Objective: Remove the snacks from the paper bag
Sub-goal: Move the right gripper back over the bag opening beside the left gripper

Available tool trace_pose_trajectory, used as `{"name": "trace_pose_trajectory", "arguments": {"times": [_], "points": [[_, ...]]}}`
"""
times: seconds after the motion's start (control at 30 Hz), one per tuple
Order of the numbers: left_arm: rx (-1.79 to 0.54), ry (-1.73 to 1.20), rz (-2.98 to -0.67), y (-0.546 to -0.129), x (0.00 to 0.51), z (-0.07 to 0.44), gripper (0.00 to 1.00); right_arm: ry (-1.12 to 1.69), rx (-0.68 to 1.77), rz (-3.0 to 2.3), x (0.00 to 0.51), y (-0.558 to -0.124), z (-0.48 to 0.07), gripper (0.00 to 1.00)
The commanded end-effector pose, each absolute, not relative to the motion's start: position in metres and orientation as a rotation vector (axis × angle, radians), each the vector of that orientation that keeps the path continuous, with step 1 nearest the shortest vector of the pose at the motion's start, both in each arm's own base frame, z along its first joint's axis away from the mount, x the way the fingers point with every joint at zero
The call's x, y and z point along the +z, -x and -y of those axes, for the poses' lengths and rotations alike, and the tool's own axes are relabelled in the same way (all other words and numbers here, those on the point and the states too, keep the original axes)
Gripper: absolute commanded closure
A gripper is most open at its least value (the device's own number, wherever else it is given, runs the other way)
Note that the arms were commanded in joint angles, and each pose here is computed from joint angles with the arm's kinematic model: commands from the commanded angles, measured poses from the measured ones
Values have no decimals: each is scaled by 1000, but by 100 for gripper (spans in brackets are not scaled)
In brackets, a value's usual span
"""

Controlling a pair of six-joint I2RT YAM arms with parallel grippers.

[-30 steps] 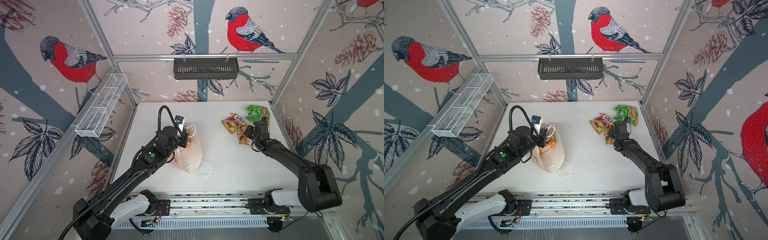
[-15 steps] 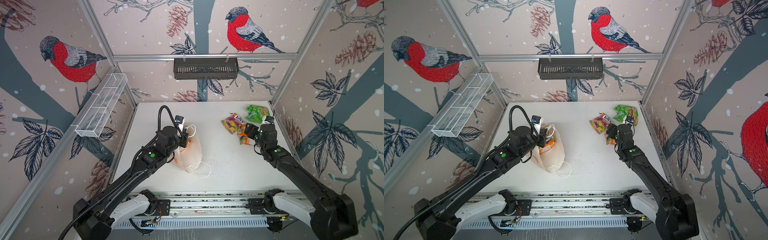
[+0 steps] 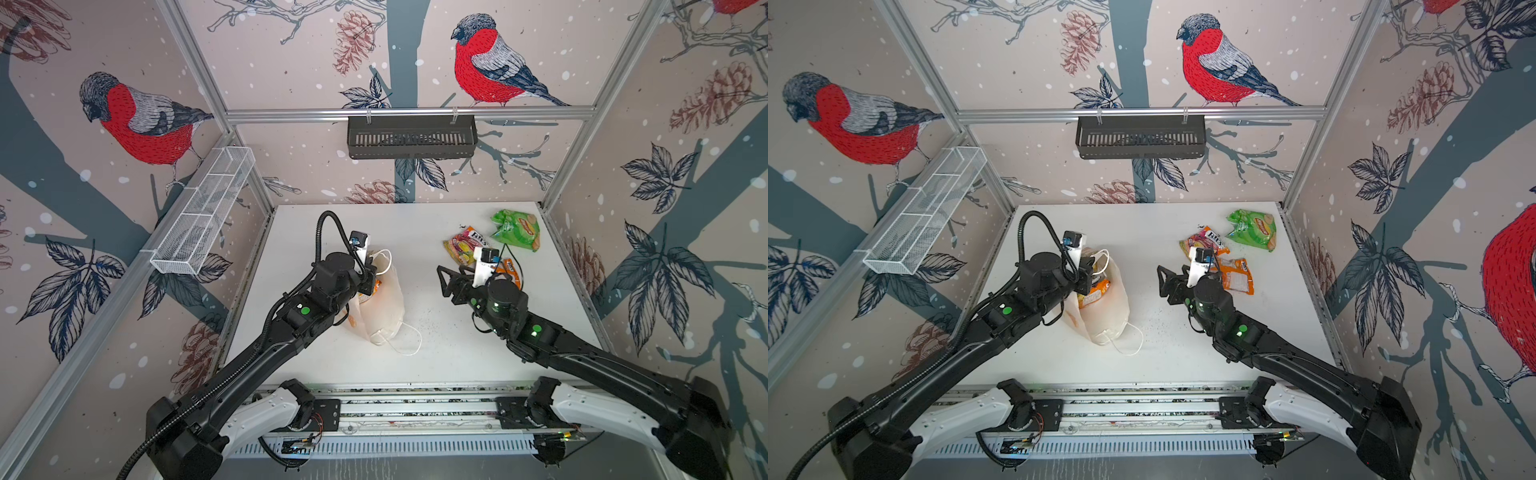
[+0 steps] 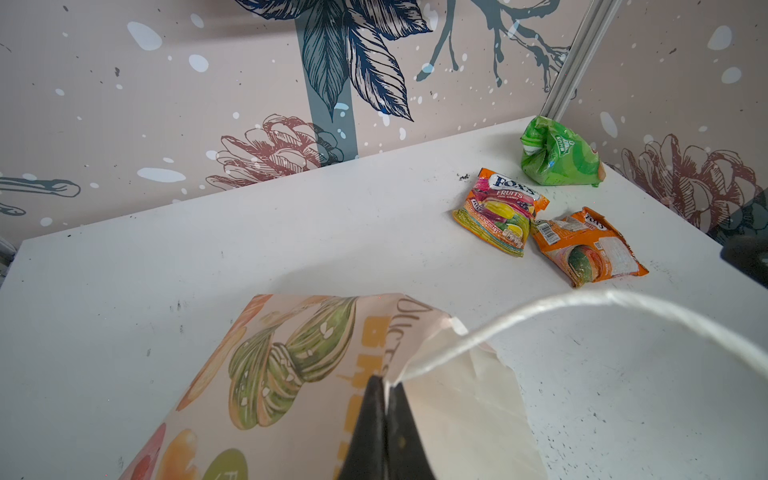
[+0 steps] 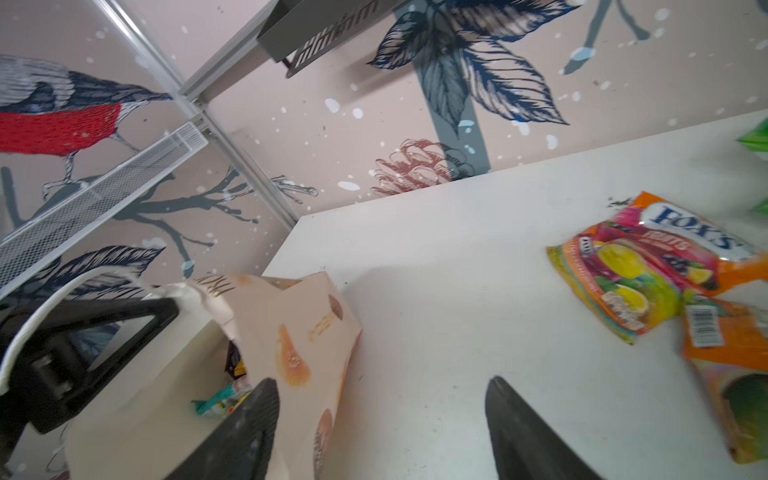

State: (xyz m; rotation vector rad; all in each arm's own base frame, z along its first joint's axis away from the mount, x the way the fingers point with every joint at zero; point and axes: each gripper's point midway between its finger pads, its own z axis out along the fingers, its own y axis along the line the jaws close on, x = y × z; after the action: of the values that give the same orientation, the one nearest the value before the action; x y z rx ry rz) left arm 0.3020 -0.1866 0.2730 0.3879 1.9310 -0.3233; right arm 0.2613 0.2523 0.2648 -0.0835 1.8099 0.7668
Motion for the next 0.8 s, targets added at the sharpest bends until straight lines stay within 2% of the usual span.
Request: {"name": "trace_pose_trajectory", "arguments": {"times": [0.0, 0.47, 0.77], "points": [[-343, -376, -1895, -304, 283, 189, 100, 87, 803, -1763, 278, -257, -274, 22], [-349, -375, -1892, -303, 284, 188, 100, 305, 860, -1824, 250, -219, -368, 29], [-351, -372, -1888, -302, 286, 188, 100, 370, 853, -1867, 230, -206, -398, 30]]}}
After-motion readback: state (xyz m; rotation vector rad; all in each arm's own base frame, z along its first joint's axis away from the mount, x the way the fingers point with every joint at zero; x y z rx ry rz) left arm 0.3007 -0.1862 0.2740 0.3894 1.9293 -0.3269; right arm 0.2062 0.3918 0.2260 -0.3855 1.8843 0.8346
